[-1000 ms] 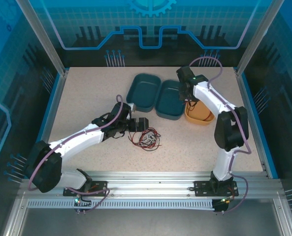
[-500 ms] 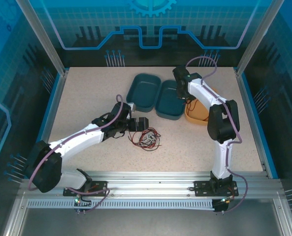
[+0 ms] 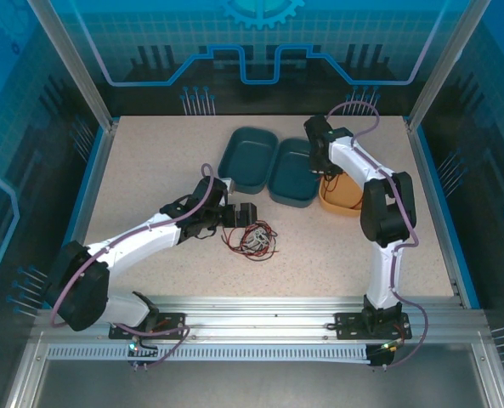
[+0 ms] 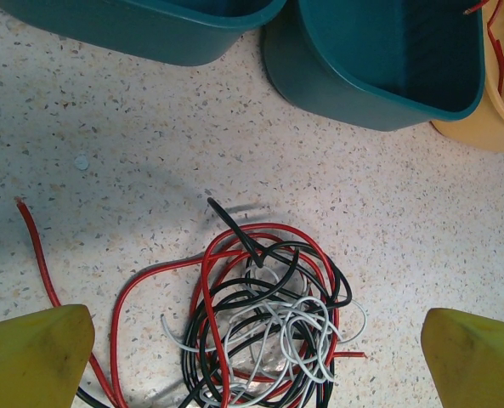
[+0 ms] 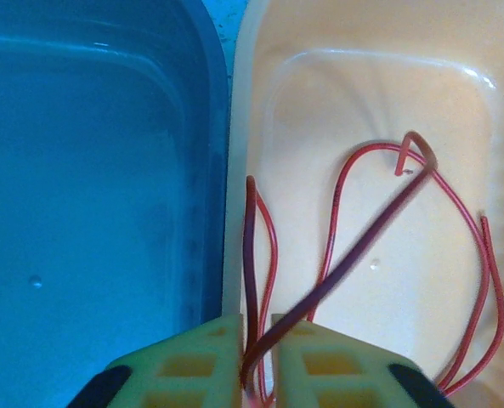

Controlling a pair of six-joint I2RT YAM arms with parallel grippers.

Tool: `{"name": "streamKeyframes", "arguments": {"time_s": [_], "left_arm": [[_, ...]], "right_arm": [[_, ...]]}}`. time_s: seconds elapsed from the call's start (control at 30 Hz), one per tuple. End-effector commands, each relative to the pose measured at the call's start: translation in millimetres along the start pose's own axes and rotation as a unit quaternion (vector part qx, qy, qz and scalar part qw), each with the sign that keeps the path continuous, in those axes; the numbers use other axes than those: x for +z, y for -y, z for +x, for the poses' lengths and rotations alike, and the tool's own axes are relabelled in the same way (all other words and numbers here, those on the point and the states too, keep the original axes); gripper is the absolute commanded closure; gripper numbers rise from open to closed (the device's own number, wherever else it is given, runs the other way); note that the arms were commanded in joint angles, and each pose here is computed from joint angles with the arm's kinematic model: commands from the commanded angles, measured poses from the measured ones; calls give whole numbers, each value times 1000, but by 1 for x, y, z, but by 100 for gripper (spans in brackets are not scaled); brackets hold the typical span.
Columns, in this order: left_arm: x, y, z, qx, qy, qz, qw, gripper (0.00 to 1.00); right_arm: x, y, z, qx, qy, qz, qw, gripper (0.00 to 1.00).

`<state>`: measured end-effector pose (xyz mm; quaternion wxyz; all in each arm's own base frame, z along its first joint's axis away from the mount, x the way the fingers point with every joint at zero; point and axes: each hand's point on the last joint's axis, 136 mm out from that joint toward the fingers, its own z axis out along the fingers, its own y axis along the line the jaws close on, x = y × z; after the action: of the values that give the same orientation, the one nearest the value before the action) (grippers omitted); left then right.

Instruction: Untangle the cables

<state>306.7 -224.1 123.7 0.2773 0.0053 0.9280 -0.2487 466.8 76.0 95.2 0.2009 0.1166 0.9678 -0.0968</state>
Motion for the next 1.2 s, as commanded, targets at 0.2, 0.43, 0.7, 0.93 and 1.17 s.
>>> {"name": "streamKeyframes", "arguments": {"time_s": [0.2, 0.43, 0.7, 0.93, 1.17], "left_arm": [[3, -6, 0, -6, -1, -7, 1000, 1], [3, -6, 0, -6, -1, -6, 1000, 1], [4, -3, -1, -8, -2, 0, 1000, 1], [3, 0, -4, -7, 1, 2, 1000, 1], [2, 2, -6, -7, 3, 6, 1000, 1]], "right_arm": [[6, 7, 3, 13, -13, -7, 1000, 90], [4, 18, 6, 21, -15, -6, 1000, 98], [3, 25, 9, 27, -18, -14, 999, 100], [13, 34, 22, 30, -47, -21, 998, 100], [32, 38, 35, 25, -78, -29, 996, 100]]}}
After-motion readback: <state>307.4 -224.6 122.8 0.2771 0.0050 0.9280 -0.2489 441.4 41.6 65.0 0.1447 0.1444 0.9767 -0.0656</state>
